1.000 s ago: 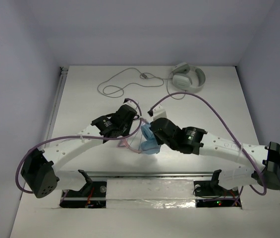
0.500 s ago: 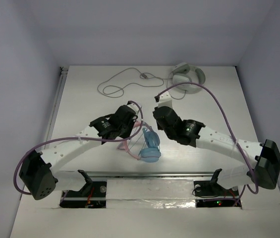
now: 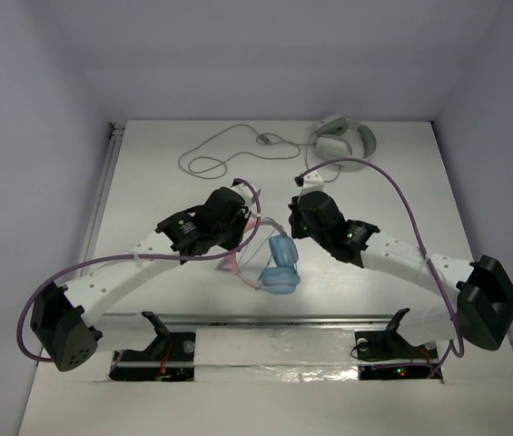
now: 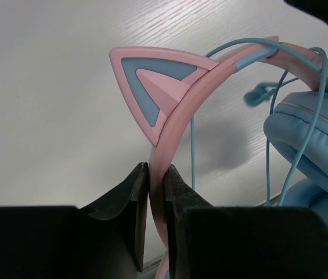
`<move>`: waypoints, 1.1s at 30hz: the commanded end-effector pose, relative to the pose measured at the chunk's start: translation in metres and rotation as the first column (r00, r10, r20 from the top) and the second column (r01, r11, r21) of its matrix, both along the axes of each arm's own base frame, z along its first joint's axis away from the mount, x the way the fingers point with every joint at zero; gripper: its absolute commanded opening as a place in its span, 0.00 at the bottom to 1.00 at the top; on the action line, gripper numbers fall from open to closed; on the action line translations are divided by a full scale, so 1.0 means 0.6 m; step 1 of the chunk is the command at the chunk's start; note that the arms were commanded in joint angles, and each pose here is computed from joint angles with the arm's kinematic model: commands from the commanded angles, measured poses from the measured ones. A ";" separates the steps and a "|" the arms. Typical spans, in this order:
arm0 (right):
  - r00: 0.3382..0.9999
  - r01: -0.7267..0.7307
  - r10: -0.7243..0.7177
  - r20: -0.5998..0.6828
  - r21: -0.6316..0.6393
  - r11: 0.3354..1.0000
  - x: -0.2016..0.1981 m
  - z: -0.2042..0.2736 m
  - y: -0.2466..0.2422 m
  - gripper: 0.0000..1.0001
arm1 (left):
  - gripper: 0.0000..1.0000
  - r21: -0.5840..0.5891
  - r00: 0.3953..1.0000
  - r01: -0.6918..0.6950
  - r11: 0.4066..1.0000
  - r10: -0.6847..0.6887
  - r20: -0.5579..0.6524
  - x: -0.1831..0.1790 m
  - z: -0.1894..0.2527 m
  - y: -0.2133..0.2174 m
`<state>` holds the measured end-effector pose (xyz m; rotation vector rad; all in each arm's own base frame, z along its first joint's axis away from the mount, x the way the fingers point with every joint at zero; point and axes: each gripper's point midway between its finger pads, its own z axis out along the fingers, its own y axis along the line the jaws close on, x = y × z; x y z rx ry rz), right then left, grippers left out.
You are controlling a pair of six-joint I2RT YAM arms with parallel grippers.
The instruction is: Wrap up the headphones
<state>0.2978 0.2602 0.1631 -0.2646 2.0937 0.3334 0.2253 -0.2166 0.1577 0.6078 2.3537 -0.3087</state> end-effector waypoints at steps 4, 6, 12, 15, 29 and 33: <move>0.999 -0.014 0.005 0.035 0.251 0.968 0.019 0.050 0.004 0.00 | 0.00 -0.164 0.993 0.003 0.987 0.015 0.113 0.026 0.088 -0.038; 0.998 0.042 -0.052 0.034 0.259 0.965 0.021 0.049 -0.012 0.00 | 0.00 -0.178 0.993 -0.014 0.984 0.034 0.113 0.029 0.082 -0.039; 0.966 0.230 -0.255 0.046 0.294 0.928 0.024 0.073 -0.085 0.00 | 0.00 -0.279 0.977 -0.106 0.954 0.152 0.152 0.069 0.094 -0.061; 0.923 0.347 -0.380 0.060 0.300 0.889 0.021 0.081 -0.131 0.00 | 0.00 -0.355 0.970 -0.126 0.926 0.191 0.153 0.095 0.100 -0.093; 0.853 0.399 -0.513 0.095 0.515 0.759 -0.084 0.141 -0.258 1.00 | 0.00 -0.322 0.960 -0.173 0.931 0.233 0.158 0.207 0.005 -0.174; 0.861 0.403 -0.502 0.082 0.491 0.772 -0.084 0.123 -0.254 1.00 | 0.00 -0.277 0.954 -0.208 0.938 0.257 0.155 0.229 -0.038 -0.173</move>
